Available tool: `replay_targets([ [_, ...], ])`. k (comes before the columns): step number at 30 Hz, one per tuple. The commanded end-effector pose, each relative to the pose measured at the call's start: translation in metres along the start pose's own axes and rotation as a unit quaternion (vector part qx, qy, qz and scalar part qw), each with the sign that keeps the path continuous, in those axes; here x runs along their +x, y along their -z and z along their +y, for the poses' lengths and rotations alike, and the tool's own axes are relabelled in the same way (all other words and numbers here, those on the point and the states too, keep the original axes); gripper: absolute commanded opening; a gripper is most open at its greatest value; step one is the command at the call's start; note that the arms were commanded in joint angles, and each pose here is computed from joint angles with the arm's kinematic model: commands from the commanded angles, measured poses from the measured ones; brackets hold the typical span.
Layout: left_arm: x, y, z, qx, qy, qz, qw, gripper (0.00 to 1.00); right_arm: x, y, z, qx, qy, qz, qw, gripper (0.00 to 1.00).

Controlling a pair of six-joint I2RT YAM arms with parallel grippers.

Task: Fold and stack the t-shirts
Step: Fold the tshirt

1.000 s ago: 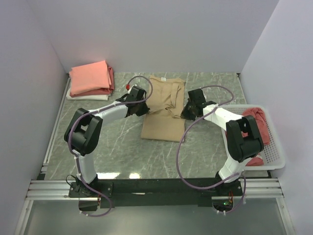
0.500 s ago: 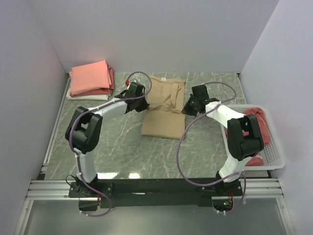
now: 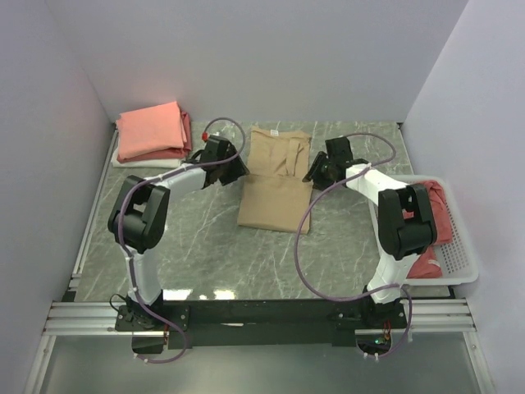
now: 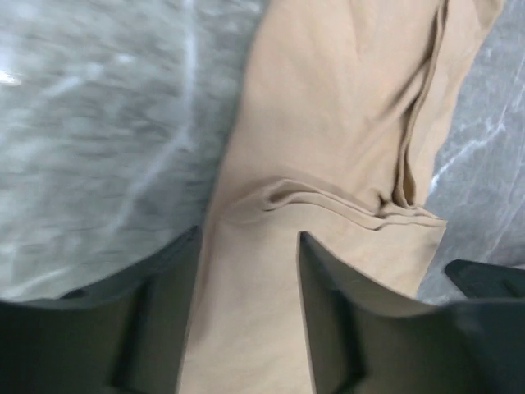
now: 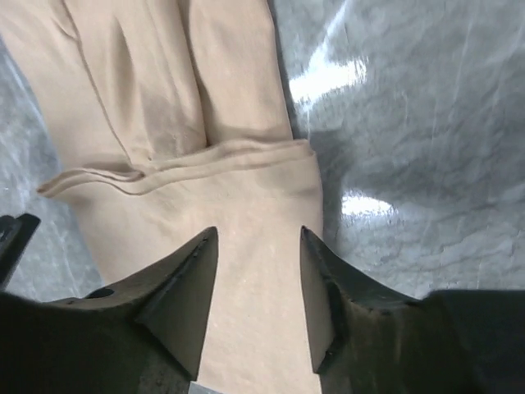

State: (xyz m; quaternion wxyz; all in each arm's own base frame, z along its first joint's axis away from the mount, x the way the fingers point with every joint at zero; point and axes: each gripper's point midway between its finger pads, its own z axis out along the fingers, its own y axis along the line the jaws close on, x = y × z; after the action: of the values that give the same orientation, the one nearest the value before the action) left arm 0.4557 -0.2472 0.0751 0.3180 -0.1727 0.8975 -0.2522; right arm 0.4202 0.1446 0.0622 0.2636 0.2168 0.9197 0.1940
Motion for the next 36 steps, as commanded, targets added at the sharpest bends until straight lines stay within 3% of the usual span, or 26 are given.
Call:
replay_targets([
  [1, -0.042, 0.037, -0.021, 0.048, -0.008, -0.063, 0.997, 0.59, -0.03, 0.022, 0.019, -0.029, 0.014, -0.038, 0.999, 0.52],
  [2, -0.044, 0.041, -0.02, 0.044, -0.01, -0.07, 0.997, 0.59, -0.03, 0.025, 0.018, -0.026, 0.017, -0.044, 0.999, 0.52],
  [5, -0.043, 0.05, -0.027, 0.054, -0.013, -0.069, 0.996, 0.47, -0.023, 0.034, 0.024, -0.038, 0.024, -0.047, 0.998, 0.46],
  [8, -0.027, 0.043, -0.039, 0.075, -0.024, -0.042, 0.996, 0.31, -0.007, 0.031, 0.038, -0.046, 0.043, -0.038, 0.997, 0.31],
  [12, -0.001, 0.021, -0.054, 0.088, -0.04, 0.008, 0.995, 0.07, 0.011, 0.014, 0.062, -0.064, 0.073, -0.007, 0.995, 0.29],
  [20, 0.006, -0.024, -0.059, 0.095, -0.055, 0.038, 0.993, 0.03, 0.021, -0.033, 0.097, -0.104, 0.089, 0.039, 0.99, 0.26],
  [28, 0.012, -0.063, -0.016, 0.045, -0.023, 0.052, 0.997, 0.06, 0.027, -0.075, 0.066, -0.066, 0.033, 0.069, 0.995, 0.24],
  [36, 0.026, -0.058, 0.02, -0.015, 0.008, 0.044, 0.999, 0.05, 0.042, -0.085, 0.049, -0.03, 0.043, 0.082, 0.995, 0.22],
])
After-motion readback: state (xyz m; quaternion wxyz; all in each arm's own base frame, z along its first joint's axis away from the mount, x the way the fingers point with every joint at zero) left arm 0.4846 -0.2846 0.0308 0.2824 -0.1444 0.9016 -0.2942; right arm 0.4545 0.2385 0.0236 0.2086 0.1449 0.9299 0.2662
